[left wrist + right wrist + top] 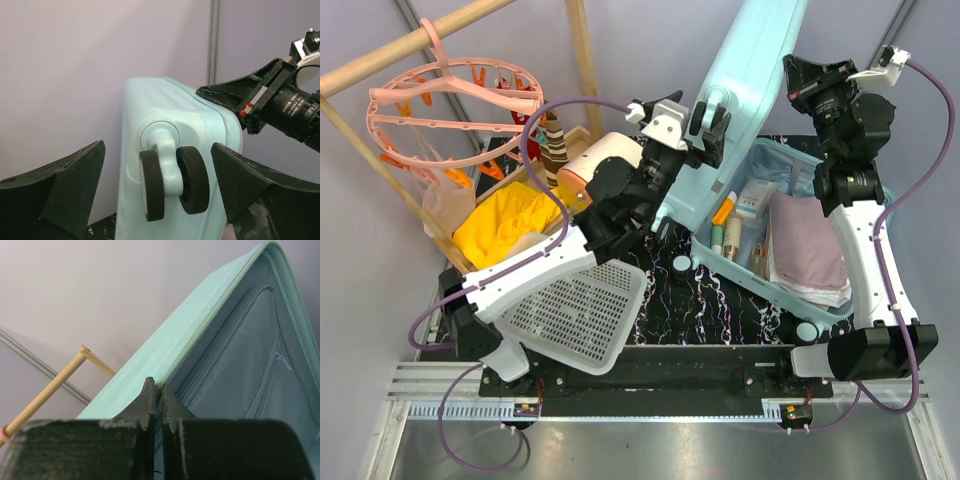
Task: Open, take out, and arrange the luggage
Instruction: Open the luggage at the center of the board.
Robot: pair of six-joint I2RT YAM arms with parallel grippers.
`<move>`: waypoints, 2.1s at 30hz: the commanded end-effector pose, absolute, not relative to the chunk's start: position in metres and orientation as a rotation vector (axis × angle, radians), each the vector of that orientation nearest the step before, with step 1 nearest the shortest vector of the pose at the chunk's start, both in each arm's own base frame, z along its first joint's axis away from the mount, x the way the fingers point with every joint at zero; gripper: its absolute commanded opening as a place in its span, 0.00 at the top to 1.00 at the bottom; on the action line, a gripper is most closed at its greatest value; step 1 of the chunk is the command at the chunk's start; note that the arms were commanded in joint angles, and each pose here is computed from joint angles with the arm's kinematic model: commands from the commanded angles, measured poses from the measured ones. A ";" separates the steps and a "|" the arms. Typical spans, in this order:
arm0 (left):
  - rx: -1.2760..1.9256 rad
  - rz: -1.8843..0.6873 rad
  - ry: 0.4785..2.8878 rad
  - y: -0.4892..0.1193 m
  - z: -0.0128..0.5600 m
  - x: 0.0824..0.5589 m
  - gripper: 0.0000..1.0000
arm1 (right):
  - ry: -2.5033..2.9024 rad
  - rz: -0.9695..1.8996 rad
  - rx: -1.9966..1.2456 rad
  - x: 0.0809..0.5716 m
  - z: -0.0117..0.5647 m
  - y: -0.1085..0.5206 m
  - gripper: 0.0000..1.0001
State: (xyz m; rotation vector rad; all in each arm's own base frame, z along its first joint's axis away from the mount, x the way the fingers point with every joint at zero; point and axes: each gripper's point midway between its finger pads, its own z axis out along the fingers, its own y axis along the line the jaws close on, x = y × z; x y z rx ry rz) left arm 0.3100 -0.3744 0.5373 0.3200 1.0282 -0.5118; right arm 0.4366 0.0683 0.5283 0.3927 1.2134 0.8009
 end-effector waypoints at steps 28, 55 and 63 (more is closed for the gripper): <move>0.315 -0.677 1.110 -0.365 0.520 0.337 1.00 | 1.540 0.604 0.000 0.285 0.377 0.086 0.03; 0.366 -0.735 1.110 -0.360 0.523 0.335 1.00 | 2.221 0.230 -0.352 0.294 0.129 0.149 0.08; 0.427 -0.783 1.096 -0.374 0.518 0.331 1.00 | 2.356 0.262 -0.353 0.293 0.102 0.161 0.44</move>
